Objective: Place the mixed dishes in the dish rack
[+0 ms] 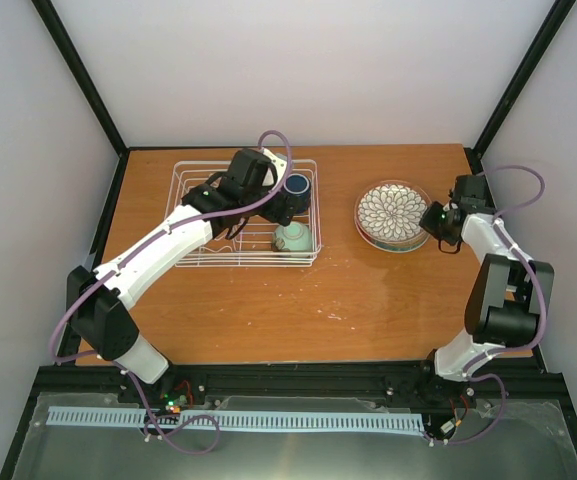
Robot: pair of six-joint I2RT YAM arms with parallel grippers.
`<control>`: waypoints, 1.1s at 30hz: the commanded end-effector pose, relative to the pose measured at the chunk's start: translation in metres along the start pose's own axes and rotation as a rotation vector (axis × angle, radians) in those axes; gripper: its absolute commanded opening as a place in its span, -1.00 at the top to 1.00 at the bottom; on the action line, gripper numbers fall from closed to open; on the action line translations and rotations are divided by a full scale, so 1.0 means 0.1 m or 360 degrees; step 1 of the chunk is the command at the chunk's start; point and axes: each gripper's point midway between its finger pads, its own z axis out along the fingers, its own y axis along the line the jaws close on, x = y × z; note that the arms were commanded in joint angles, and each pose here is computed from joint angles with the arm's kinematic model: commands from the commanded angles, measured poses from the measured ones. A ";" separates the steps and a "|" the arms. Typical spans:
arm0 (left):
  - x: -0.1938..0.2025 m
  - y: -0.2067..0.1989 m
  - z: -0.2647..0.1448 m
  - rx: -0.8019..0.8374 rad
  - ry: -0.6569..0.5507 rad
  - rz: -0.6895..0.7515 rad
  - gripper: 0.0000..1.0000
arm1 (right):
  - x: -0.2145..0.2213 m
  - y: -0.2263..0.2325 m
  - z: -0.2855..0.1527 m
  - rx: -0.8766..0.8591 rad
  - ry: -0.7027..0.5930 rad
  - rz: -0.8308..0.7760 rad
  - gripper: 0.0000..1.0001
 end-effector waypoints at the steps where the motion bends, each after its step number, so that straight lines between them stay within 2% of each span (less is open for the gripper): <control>1: -0.15 0.00 -0.11 0.0027 -0.0093 0.0017 -0.94 | -0.09 0.14 -0.26 -0.0078 -0.0104 -0.0086 0.94; 4: -0.16 -0.10 -0.07 0.0126 -0.0103 0.0014 -0.94 | -0.11 0.17 -0.35 -0.0089 -0.0135 -0.0096 0.94; 8: -0.19 -0.41 0.04 0.0409 -0.0114 0.0000 -0.94 | -0.11 0.19 -0.41 -0.0103 -0.0159 -0.0101 0.94; 15: -0.30 -0.91 0.36 0.0867 -0.0095 -0.0024 -0.92 | 0.05 0.06 -0.20 -0.0084 -0.0058 -0.0065 0.94; 23: -0.05 -1.26 1.21 0.1007 0.0148 -0.0013 -0.86 | 0.28 -0.03 -0.15 -0.0081 0.0005 -0.0021 0.94; 33: -0.12 -1.40 1.62 0.1042 0.0177 0.0002 -0.86 | 0.36 0.01 -0.34 -0.0111 0.0008 -0.0062 0.94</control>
